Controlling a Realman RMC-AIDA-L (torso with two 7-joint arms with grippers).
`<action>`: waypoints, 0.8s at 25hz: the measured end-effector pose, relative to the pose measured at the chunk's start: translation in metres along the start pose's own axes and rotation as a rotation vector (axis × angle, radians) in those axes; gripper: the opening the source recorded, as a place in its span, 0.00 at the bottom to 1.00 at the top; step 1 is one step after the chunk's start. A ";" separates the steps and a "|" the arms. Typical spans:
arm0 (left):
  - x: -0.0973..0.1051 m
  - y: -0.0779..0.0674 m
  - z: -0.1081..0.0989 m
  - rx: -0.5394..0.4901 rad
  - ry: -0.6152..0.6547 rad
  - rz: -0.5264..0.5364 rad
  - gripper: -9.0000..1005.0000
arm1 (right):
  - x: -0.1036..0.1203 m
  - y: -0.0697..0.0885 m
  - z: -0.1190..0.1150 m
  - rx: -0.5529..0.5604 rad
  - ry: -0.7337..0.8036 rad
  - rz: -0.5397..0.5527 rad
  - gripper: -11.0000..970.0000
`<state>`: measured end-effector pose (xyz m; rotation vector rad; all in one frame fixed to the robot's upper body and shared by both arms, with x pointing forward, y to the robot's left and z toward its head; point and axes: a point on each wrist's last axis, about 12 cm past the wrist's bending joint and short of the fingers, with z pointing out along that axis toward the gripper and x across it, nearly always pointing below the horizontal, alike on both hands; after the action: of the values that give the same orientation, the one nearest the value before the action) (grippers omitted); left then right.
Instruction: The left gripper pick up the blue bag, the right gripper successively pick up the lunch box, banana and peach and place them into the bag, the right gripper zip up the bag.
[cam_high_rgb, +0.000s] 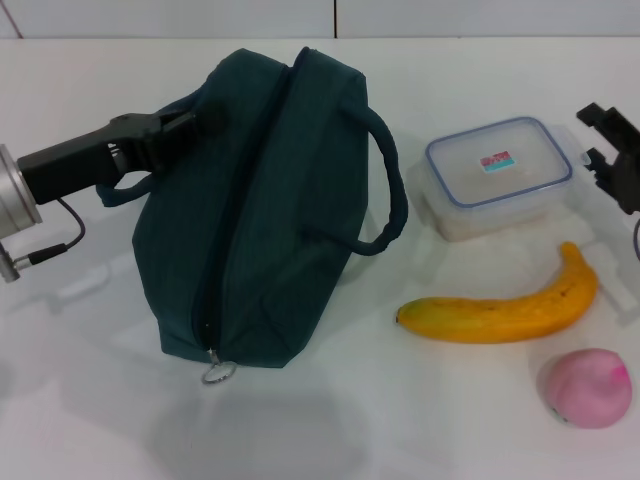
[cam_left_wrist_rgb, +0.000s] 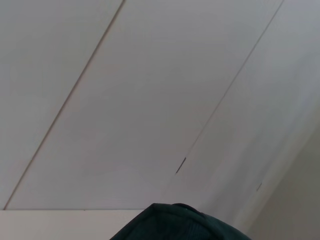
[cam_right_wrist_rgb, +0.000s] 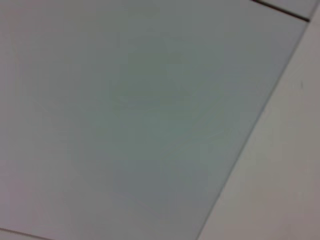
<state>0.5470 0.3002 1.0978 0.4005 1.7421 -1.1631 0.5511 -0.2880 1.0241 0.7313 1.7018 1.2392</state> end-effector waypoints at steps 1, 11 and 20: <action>0.000 0.000 0.000 0.000 0.000 0.004 0.05 | 0.001 0.000 0.001 0.005 0.005 0.005 0.73; 0.005 -0.002 0.003 0.009 0.012 0.017 0.05 | 0.007 0.010 0.019 0.000 0.053 0.041 0.72; 0.006 -0.003 0.005 0.016 0.022 0.023 0.05 | 0.007 0.014 0.025 -0.011 0.065 0.040 0.71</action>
<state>0.5446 0.2928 1.0937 0.4429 1.7436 -1.1610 0.5696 -0.2667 1.0327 0.7284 1.7396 1.3114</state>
